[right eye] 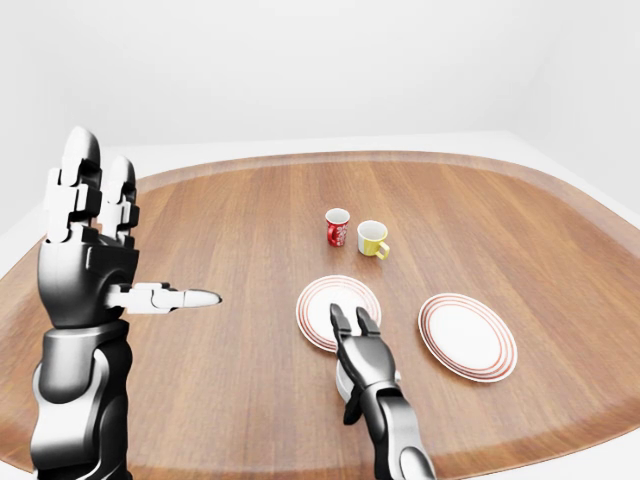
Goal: Put the white mug on the left plate.
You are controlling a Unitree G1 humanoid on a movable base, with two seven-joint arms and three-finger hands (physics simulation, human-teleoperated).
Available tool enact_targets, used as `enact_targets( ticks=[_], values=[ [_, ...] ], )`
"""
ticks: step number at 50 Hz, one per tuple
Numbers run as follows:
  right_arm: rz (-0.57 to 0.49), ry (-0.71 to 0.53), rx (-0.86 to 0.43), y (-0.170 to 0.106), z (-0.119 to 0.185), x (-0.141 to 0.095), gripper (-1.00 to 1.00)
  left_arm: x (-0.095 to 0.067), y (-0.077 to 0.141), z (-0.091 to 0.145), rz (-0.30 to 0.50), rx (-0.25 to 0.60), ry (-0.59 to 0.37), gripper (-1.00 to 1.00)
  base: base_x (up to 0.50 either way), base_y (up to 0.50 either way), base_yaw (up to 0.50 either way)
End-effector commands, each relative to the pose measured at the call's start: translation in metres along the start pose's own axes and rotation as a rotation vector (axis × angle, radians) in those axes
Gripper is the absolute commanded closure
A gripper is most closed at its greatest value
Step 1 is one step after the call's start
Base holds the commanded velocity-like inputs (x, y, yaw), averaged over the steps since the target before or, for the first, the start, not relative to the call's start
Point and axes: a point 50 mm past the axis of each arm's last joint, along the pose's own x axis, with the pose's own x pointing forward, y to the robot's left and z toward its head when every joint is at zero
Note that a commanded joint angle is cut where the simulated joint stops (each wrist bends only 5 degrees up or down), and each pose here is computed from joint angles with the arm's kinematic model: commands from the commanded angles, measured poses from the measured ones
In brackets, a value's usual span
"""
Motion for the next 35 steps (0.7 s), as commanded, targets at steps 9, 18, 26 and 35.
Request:
enact_targets(
  ticks=[9, 18, 26, 35],
  values=[
    [0.069, -0.002, -0.062, 0.016, -0.004, 0.009, -1.00, 0.000, 0.000, -0.001, 0.001, 0.000, 0.003, -1.00, 0.00, 0.00, 0.00],
    [0.115, 0.000, -0.072, 0.026, -0.008, 0.011, -1.00, 0.000, 0.001, 0.001, 0.001, 0.001, -0.006, -1.00, 0.00, 0.00, 0.00],
    [0.148, -0.003, -0.101, 0.032, -0.011, 0.011, -1.00, 0.001, 0.001, 0.001, 0.002, 0.000, -0.007, -1.00, 0.00, 0.00, 0.00],
    [0.143, -0.028, -0.105, 0.024, -0.007, 0.011, 1.00, 0.000, 0.000, -0.002, 0.003, -0.002, 0.008, -1.00, 0.00, 0.00, 0.00]
  ],
)
